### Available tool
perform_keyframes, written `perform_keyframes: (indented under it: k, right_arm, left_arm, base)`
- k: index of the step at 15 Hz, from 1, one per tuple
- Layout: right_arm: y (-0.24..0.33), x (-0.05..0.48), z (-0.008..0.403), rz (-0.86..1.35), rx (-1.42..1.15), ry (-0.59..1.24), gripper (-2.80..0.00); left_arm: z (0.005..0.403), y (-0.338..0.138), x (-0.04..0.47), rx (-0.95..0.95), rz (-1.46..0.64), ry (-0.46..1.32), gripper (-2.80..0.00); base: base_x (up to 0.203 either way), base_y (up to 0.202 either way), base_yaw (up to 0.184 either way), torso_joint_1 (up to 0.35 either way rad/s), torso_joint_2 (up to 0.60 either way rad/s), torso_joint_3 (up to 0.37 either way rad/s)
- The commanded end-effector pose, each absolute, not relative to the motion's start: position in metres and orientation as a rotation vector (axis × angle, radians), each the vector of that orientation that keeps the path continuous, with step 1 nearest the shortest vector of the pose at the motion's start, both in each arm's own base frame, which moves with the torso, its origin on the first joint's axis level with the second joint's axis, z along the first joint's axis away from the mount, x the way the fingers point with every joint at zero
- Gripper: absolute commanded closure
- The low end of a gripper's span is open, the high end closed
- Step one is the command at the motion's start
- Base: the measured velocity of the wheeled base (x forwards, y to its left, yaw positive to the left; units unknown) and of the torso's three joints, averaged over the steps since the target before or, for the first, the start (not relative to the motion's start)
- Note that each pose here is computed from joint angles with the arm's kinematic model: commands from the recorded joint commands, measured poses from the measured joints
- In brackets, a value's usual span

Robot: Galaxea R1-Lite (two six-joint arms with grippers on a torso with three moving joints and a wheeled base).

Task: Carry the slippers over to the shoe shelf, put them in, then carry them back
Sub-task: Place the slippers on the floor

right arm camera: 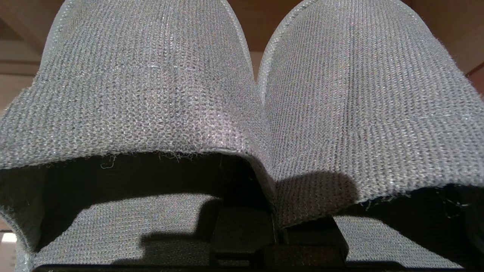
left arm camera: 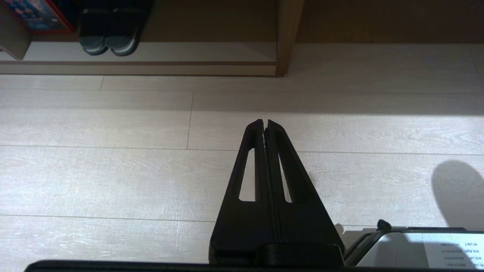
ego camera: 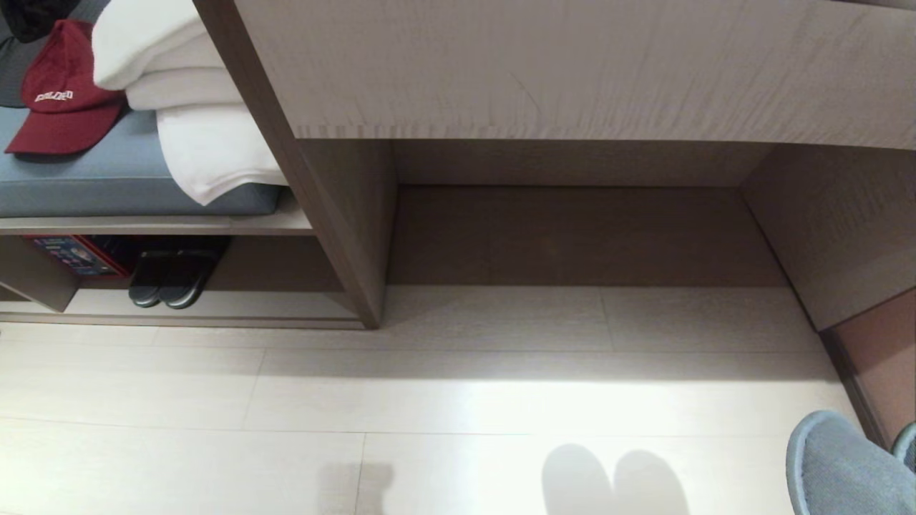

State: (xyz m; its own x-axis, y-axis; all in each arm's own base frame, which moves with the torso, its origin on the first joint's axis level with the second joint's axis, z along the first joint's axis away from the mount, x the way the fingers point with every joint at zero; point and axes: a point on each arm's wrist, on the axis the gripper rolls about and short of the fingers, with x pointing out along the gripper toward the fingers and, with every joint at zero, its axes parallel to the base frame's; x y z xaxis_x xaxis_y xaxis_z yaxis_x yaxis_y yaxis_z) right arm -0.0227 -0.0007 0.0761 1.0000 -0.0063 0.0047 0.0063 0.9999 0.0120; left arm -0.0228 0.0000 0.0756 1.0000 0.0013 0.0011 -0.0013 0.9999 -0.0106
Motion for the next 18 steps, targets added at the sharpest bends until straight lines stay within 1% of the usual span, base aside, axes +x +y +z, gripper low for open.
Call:
perform_keyframes:
  k: [1, 18]
  right_arm:
    - [-0.0008, -0.0227, 0.0761, -0.006, 0.011, -0.005, 0.0]
    - [-0.0006, -0.0227, 0.0763, 0.0, 0.0, -0.006, 0.0]
  left_arm:
    - [0.0756, 0.0, -0.0228, -0.012, 0.002, -0.001, 0.0]
    - [0.0756, 0.0, -0.0228, -0.011, 0.002, -0.002, 0.0]
  base:
    - [0.0, 0.0, 0.0, 0.005, 0.0, -0.195]
    - [0.0, 0.0, 0.0, 0.004, 0.0, -0.198]
